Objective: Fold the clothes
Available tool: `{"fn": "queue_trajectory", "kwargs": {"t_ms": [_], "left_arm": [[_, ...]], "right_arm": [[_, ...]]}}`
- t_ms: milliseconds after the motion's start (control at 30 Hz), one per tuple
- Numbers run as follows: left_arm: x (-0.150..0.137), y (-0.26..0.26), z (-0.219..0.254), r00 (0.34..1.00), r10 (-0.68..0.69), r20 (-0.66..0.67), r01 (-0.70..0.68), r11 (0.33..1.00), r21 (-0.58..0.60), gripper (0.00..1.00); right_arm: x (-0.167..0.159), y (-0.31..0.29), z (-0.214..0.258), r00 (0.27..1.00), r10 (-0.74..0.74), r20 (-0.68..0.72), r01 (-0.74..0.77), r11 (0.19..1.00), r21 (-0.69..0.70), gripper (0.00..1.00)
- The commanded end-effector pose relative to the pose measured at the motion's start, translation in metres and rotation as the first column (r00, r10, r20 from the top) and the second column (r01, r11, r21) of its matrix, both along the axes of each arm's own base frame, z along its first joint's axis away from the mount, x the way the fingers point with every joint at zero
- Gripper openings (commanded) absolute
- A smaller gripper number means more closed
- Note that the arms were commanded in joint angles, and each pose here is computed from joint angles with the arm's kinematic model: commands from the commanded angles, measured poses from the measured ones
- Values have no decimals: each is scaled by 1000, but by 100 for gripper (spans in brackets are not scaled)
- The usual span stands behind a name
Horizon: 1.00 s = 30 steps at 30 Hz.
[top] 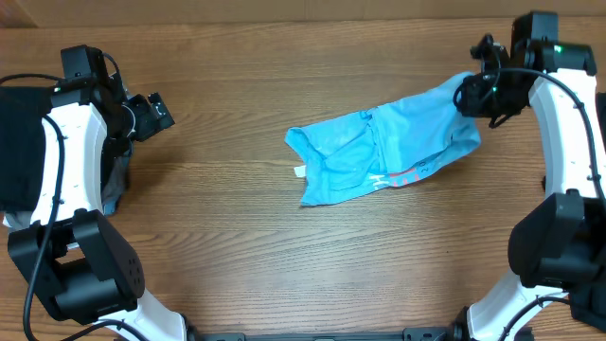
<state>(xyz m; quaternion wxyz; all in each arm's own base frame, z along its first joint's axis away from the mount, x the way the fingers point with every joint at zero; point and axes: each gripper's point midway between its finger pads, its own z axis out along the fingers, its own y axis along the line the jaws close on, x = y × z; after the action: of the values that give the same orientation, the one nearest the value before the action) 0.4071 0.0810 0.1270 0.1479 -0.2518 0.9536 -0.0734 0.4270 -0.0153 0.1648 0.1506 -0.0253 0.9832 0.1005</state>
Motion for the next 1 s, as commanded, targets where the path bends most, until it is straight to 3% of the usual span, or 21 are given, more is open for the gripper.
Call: {"fn": "queue_trajectory", "kwargs": {"t_ms": [0,333,667,967], "left_arm": [[4,1,9,1000,7,25,-7,1000,3,100],[2,0,9,1000,1,16,-1,1000,2,100],[-1,-1,8,1000,1,4,-1,1000,-1,100],[-1,-1,8,1000,1,4,-1,1000,-1,100]], "right_arm": [[5,31,52,988,98,118,-95,995,-33,4],[-18,129,44,934,351,63,-337,927,-165,4],[-49,193,5,877,480,-2,-476,868,-142,4],[-66,237,-40,853,522,16,-522,853,-10,5]]}}
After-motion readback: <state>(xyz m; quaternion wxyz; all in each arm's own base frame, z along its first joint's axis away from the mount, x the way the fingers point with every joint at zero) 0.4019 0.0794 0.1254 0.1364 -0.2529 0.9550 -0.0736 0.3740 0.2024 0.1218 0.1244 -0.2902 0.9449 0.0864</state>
